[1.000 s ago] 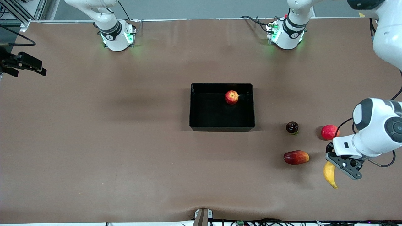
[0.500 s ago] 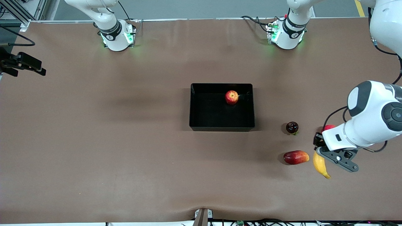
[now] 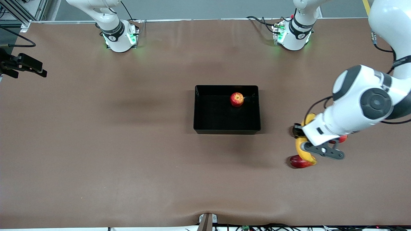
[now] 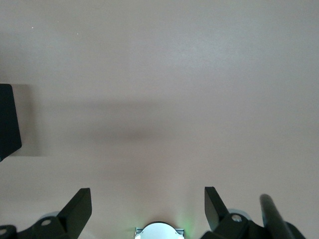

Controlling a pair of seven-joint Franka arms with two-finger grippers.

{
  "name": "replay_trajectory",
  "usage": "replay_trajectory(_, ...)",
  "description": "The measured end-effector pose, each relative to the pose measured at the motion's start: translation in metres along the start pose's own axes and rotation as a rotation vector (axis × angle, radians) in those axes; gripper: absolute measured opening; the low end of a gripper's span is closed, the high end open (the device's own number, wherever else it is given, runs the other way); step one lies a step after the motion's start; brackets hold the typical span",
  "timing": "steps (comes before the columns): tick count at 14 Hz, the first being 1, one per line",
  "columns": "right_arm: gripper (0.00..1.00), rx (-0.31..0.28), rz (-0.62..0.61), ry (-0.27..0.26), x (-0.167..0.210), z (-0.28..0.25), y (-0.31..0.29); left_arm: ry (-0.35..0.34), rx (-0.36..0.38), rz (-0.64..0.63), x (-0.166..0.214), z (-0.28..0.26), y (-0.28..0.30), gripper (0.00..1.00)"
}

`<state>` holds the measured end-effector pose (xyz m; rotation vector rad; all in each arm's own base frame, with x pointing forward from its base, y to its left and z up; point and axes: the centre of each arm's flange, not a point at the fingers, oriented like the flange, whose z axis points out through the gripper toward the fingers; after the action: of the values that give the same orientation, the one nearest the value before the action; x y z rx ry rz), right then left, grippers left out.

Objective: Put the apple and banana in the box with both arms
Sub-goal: 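Lift the banana with the left gripper and carry it over the box, then lower the banana into the box and open the left gripper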

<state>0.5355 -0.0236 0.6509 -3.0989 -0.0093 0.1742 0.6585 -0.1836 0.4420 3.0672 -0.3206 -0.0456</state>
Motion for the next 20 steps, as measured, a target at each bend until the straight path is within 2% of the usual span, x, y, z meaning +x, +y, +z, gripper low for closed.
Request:
replay_trajectory(4,1.0,0.0,0.001,-0.001,0.0,0.0,0.0,-0.045,0.007,-0.124,-0.019,0.022,0.081,0.36)
replay_trajectory(8,1.0,0.0,0.002,-0.003,0.001,0.001,0.001,-0.054,0.009,-0.193,-0.042,0.04,0.171,0.36)
replay_trajectory(11,1.0,0.001,0.005,-0.003,0.0,0.001,0.002,-0.014,0.044,-0.21,-0.058,0.065,0.229,0.36)
replay_trajectory(15,1.0,0.001,0.007,-0.004,0.0,0.001,0.004,0.039,0.088,-0.212,-0.078,0.127,0.296,0.36)
replay_trajectory(20,1.0,0.001,0.008,-0.004,0.0,0.001,0.004,0.095,0.112,-0.194,-0.101,0.187,0.35,0.36)
